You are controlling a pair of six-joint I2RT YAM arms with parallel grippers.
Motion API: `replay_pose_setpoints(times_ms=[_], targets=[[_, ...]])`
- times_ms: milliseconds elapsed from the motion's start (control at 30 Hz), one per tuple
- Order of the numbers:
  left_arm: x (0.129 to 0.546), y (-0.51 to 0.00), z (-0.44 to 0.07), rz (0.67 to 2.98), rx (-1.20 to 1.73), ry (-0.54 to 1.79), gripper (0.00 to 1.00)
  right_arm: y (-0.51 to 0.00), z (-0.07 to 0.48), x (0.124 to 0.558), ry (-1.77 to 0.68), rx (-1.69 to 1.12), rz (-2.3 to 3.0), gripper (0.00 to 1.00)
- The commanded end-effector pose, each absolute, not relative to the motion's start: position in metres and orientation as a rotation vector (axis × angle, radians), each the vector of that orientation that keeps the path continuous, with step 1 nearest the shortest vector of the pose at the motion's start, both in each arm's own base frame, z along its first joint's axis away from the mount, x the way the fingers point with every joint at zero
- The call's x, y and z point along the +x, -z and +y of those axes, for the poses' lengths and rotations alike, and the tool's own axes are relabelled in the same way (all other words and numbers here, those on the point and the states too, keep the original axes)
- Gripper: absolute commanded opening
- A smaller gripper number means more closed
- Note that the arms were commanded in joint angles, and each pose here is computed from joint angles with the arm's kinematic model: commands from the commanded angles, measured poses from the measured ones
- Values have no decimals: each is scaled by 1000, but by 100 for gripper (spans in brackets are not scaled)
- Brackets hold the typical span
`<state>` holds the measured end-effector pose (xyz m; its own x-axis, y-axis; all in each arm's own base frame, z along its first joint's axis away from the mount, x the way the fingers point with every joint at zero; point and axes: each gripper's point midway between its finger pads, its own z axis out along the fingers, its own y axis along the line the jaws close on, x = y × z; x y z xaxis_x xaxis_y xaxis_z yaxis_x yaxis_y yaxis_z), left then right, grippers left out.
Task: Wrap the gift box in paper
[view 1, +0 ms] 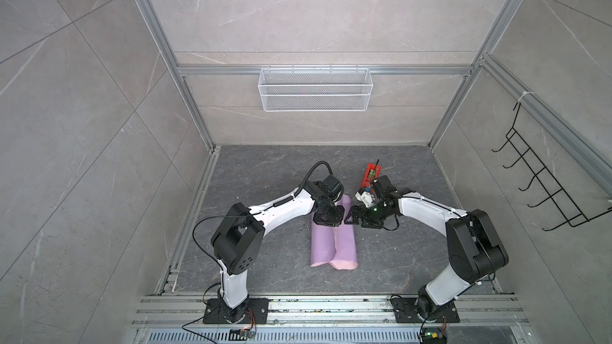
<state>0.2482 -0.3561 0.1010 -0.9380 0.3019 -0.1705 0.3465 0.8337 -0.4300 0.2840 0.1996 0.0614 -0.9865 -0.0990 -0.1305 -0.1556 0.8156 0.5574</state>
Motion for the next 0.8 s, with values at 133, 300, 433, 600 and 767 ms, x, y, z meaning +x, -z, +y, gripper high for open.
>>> replay_pose_setpoints(times_ms=[133, 300, 433, 600, 767], targets=[[259, -141, -379, 2823, 494, 873, 0, -34, 181, 266, -761, -168, 3022, 93], [259, -130, -380, 2851, 493, 863, 0, -34, 181, 266, -757, -171, 3023, 93], [258, -123, -380, 2868, 494, 853, 0, -33, 180, 266, -753, -169, 3026, 93], [259, -111, -381, 2893, 489, 842, 0, -35, 182, 267, -769, -162, 3020, 92], [257, -98, -376, 2920, 480, 807, 0, -43, 185, 270, -791, -165, 2999, 93]])
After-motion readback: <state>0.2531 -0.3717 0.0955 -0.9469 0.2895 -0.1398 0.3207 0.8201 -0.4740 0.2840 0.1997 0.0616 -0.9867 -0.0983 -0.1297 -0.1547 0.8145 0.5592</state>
